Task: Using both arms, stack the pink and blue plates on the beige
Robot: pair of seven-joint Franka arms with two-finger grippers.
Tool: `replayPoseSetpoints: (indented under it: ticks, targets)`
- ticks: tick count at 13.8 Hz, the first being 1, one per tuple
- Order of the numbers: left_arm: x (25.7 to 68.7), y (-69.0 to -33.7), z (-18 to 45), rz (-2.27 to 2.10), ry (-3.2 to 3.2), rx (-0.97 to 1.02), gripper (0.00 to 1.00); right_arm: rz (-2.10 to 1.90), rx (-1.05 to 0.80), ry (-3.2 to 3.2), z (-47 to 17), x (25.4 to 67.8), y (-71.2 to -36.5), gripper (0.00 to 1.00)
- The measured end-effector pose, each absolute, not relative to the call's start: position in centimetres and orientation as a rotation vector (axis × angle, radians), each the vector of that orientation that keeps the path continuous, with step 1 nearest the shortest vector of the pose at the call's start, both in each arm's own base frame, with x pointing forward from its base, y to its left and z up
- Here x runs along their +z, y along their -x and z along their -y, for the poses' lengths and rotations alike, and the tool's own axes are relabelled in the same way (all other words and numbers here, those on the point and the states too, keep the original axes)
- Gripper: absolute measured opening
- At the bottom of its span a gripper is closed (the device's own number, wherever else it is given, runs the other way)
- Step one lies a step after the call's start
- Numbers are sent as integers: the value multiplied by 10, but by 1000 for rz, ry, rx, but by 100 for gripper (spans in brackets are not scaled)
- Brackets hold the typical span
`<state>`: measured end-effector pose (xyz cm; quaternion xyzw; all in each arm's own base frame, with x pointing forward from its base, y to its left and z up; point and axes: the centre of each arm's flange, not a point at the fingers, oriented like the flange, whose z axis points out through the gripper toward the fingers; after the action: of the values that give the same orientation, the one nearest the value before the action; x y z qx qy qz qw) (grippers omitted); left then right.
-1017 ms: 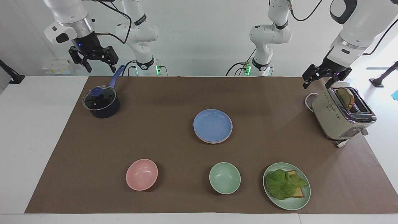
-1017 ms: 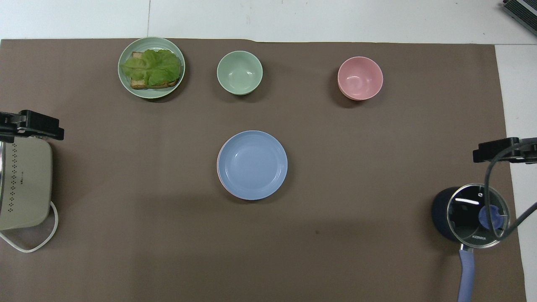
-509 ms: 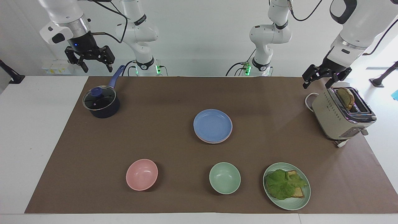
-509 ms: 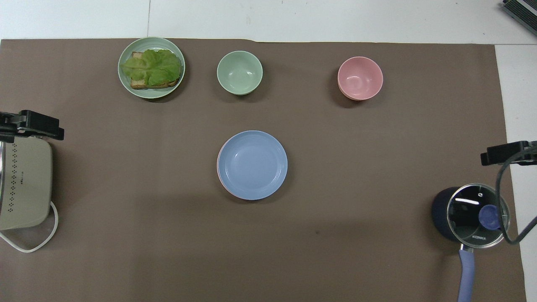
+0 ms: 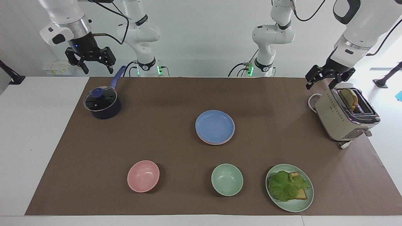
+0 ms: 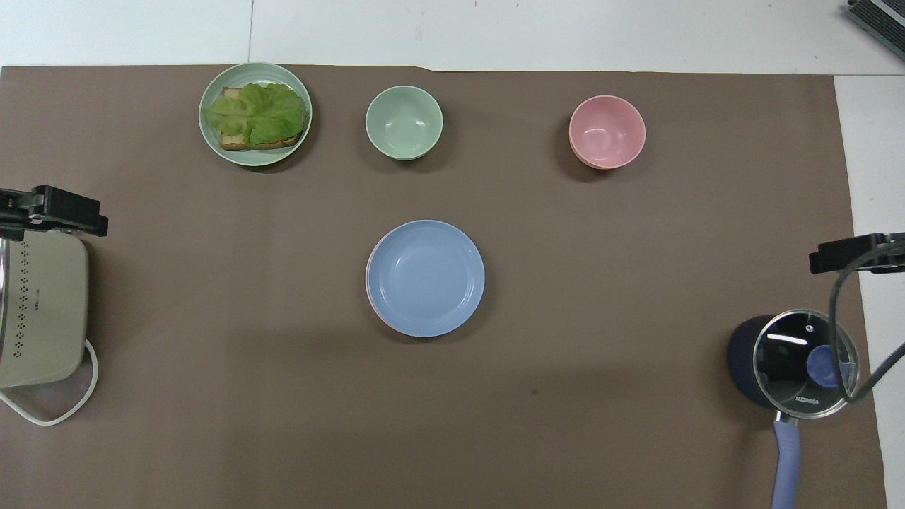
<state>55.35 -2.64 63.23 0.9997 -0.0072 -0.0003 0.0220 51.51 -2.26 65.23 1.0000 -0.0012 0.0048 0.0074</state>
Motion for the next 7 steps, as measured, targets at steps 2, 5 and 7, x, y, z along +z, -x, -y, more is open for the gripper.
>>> replayPoseSetpoints:
  ticks: [2,5,7]
  targets:
    - [632,-554,26,22,-3098,-1,100,1,0,-3127,22,652,-513,100]
    - [632,-554,26,22,-3098,-1,100,0,4,-3127,21,654,-513,100]
    - [632,-554,26,22,-3098,-1,100,0,10,-3127,21,656,-512,100]
